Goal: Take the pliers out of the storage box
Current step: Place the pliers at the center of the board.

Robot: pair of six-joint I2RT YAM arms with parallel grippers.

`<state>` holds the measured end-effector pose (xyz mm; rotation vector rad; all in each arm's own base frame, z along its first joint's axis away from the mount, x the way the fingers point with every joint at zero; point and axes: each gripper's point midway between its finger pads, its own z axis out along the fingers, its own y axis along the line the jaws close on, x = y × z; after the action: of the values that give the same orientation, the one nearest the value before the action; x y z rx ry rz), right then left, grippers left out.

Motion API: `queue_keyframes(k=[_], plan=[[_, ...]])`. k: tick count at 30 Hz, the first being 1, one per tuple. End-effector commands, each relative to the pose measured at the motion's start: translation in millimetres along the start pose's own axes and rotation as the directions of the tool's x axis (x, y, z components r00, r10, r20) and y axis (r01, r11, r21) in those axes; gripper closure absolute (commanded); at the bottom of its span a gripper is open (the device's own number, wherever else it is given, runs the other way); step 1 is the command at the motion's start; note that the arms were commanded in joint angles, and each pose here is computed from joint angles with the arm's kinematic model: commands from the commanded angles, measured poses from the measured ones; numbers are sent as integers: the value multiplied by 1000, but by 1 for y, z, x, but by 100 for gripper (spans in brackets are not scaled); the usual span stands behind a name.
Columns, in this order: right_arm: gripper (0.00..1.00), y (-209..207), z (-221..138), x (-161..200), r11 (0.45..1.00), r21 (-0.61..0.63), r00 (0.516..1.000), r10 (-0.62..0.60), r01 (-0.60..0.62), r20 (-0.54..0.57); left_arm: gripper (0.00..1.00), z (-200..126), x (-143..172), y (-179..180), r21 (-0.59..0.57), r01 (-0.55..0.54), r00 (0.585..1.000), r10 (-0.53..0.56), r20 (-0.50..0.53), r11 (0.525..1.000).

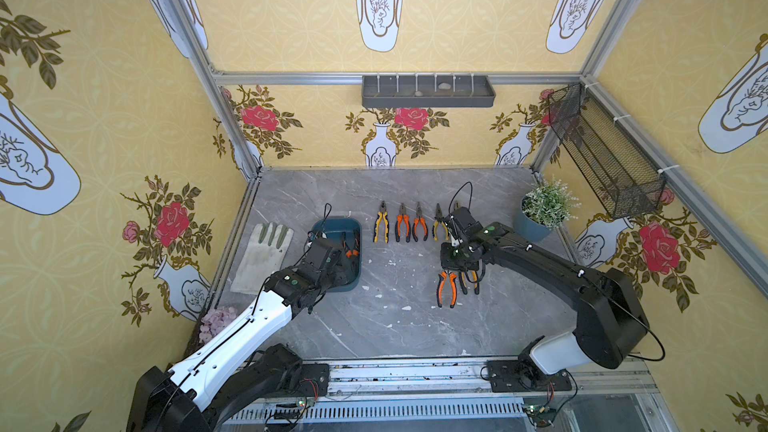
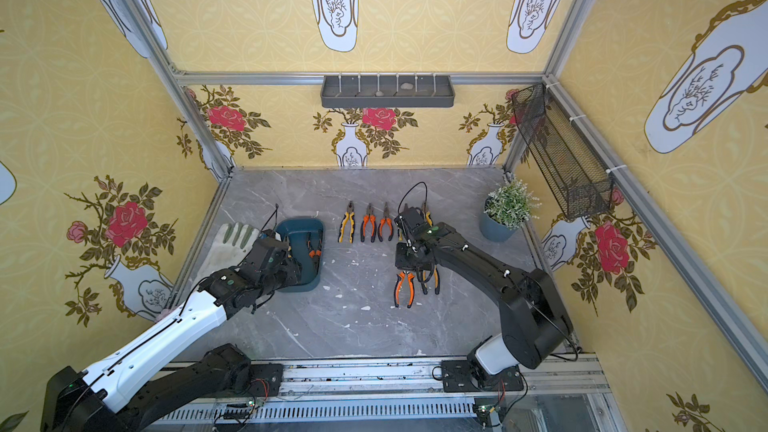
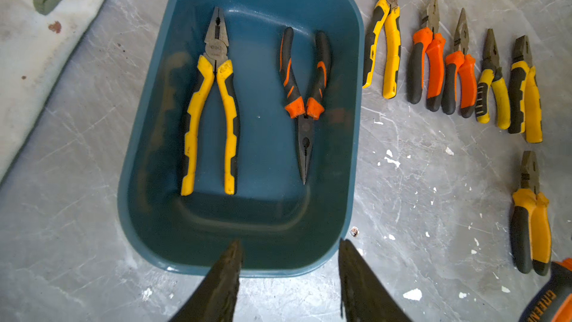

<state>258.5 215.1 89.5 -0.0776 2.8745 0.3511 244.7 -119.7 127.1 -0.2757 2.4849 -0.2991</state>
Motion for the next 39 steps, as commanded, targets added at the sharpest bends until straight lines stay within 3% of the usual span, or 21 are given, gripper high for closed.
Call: queue_keyframes(k=[1,9,16,39], plan=[[100,2,9,-8,999,10,1000,-30,30,2,45,3,-1,-3,11,-2,1000,2,-7,1000],[100,-20,44,-4,990,115,994,-71,80,-78,43,2,0,2,3,7,1000,-7,7,1000],[97,-24,66,-9,988,126,991,-73,87,-115,42,0,1,6,2,12,1000,-12,15,1000],[94,-29,84,-37,986,155,994,-47,62,-97,41,1,8,17,-19,13,1000,-13,14,1000]])
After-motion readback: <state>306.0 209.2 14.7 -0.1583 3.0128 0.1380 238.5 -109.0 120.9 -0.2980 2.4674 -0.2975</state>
